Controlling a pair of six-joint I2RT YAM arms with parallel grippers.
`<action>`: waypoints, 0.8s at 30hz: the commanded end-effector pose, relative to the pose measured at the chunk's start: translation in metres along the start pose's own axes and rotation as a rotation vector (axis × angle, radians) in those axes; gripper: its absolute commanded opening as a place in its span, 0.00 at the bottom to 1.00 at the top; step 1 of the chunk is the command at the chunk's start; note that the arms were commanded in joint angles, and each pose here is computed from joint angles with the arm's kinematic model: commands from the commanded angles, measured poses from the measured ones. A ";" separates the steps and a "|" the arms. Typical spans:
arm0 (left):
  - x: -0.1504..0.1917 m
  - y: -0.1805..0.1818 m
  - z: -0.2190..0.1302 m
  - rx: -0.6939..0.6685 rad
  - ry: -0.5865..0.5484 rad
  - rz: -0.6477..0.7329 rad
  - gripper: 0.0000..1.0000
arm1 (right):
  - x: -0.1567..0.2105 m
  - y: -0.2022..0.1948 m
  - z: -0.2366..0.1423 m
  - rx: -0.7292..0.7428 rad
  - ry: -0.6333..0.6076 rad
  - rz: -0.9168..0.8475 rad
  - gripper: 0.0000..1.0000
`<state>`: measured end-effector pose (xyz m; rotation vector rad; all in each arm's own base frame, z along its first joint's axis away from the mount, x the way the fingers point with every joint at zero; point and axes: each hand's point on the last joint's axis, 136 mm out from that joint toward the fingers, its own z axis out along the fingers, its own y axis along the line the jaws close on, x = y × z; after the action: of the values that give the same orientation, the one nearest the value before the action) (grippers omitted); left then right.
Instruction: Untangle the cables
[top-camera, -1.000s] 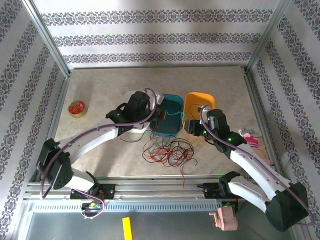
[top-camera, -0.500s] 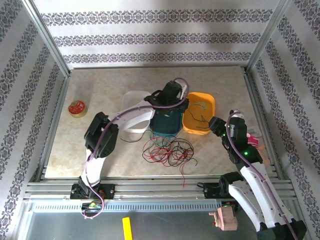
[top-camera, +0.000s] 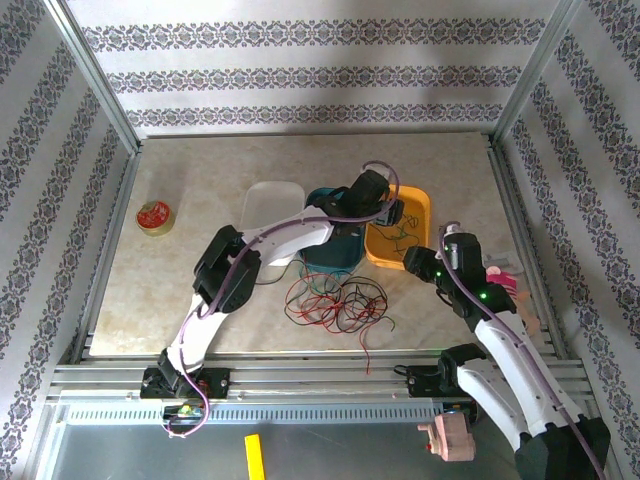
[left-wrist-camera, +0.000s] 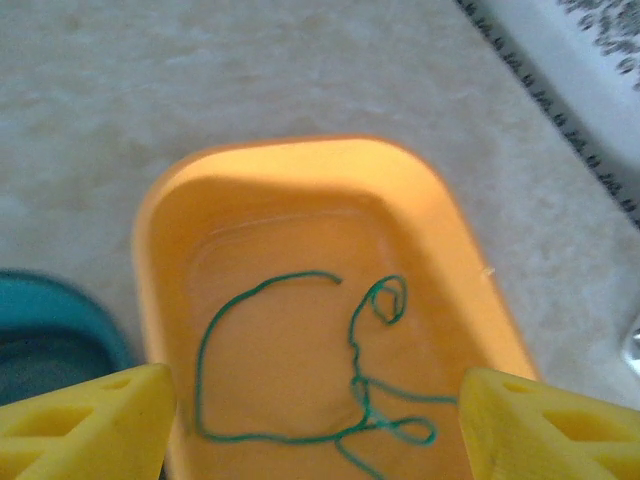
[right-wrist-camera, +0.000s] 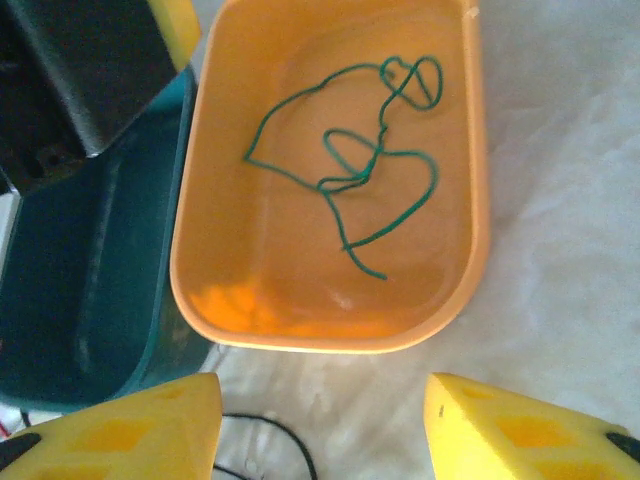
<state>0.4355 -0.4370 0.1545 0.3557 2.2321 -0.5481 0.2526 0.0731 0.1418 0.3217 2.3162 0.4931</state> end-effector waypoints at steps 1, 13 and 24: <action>-0.022 0.010 -0.050 -0.040 -0.067 0.071 0.75 | 0.006 0.028 -0.001 -0.096 0.049 -0.107 0.56; 0.097 0.113 -0.152 -0.284 0.247 0.032 0.76 | 0.097 0.123 0.028 -0.323 0.357 -0.527 0.52; 0.169 0.125 -0.165 -0.224 0.423 -0.091 0.72 | 0.106 0.154 0.053 -0.349 0.445 -0.580 0.49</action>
<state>0.2849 -0.2311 0.0946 0.2770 2.6414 -0.2214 0.2236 0.2523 0.0989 -0.6286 2.5661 0.6796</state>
